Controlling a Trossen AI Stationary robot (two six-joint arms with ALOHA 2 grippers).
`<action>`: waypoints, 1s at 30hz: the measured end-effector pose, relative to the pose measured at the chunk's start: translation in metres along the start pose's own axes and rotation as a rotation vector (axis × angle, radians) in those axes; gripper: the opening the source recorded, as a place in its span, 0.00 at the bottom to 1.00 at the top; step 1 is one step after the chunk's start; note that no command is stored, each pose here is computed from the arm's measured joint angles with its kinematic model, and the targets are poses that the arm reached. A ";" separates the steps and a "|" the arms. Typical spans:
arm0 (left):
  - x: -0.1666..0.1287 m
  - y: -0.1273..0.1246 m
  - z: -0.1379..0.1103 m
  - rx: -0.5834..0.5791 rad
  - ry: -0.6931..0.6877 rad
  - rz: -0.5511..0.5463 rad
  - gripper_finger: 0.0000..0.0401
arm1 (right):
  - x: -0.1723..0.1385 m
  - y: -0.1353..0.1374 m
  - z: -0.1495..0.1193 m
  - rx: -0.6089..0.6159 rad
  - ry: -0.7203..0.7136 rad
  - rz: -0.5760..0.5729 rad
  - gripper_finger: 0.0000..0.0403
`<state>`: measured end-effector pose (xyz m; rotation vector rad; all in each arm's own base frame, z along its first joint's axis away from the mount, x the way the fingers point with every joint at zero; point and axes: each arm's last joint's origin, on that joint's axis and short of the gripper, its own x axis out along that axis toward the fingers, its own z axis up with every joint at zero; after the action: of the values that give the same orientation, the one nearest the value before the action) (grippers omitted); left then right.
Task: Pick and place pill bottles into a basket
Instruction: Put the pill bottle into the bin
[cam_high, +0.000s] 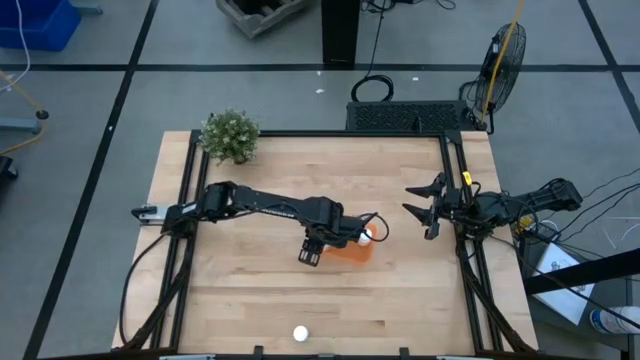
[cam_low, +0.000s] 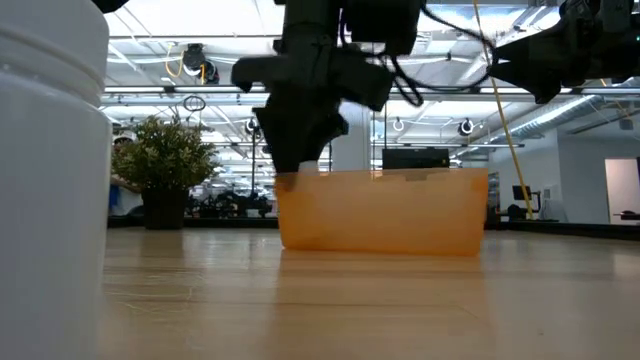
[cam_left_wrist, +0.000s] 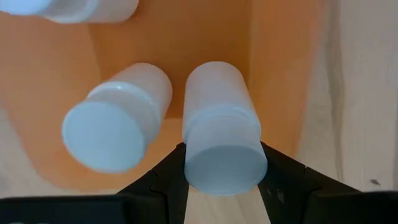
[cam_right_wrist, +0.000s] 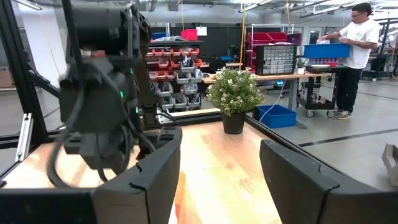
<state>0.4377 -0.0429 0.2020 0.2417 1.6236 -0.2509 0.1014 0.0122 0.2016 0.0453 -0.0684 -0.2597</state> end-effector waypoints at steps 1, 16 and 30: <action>0.003 0.000 -0.001 -0.007 0.012 -0.003 0.41 | 0.000 0.000 0.000 0.000 0.000 0.000 0.53; 0.006 -0.010 0.000 0.010 0.026 -0.003 0.43 | 0.000 0.000 0.000 0.000 0.001 0.000 0.53; -0.030 -0.021 0.007 -0.031 -0.059 0.013 0.97 | 0.000 0.000 0.000 0.000 0.001 0.000 0.53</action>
<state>0.4401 -0.0650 0.2317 0.2195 1.5654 -0.2206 0.1014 0.0122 0.2014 0.0451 -0.0670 -0.2598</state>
